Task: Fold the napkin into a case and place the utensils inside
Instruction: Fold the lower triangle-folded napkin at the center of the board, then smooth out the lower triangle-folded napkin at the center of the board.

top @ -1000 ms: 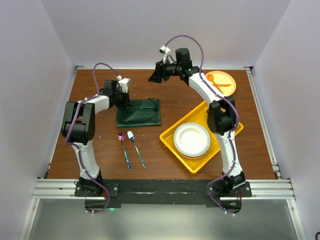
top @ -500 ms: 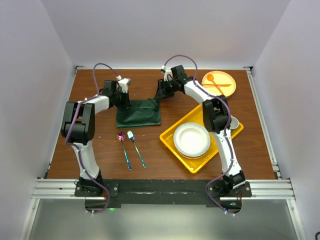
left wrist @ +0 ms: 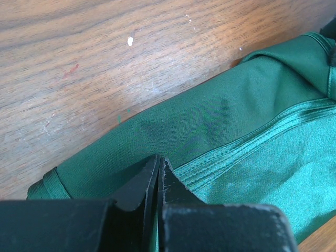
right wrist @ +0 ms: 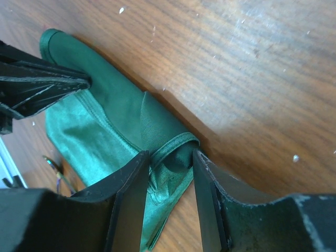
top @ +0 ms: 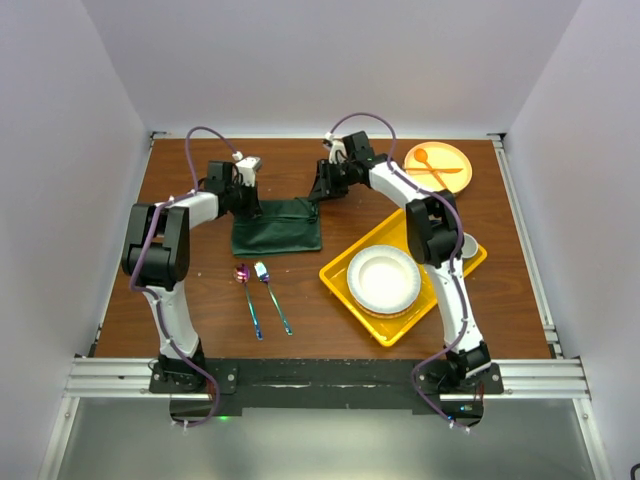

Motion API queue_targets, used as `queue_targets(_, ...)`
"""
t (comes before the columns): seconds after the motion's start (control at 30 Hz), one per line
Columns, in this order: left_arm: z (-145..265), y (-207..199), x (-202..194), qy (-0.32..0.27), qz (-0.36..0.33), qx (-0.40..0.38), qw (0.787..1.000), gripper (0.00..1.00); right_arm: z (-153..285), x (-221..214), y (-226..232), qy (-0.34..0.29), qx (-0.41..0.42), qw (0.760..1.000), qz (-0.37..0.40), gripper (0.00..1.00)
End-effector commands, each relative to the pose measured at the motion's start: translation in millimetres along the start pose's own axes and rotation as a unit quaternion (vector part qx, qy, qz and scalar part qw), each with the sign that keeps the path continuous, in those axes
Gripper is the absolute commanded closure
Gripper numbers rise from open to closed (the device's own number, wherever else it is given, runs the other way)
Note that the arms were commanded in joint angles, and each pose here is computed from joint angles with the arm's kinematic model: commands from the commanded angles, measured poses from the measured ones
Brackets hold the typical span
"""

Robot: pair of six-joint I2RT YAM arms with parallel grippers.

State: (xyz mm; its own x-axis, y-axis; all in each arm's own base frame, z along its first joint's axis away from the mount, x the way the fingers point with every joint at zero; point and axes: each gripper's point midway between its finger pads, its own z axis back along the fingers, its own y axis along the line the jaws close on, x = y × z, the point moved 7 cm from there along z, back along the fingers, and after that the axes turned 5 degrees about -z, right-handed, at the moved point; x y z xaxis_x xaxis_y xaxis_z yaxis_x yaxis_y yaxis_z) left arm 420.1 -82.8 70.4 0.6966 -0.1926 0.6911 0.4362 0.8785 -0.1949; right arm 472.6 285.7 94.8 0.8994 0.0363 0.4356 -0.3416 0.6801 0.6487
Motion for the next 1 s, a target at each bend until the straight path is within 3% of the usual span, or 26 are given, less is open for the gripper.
queue_targets(0.0, 2.2, 2.3, -41.4, 0.079, 0.023, 0.015, 0.996, 0.96, 38.1, 24.5, 45.7, -0.043, 0.037, 0.998, 0.023, 0.56)
queue_targets(0.37, 2.8, 2.1, -40.2, 0.077, 0.024, 0.016, 0.997, 0.96, 41.2, 21.8, 43.8, -0.041, -0.003, 0.999, 0.015, 0.50)
queue_targets(0.97, 3.7, 1.0, -43.9, 0.080, 0.026, 0.015, 0.996, 0.97, 16.9, -3.1, 29.1, -0.001, 0.005, 0.998, -0.063, 0.60)
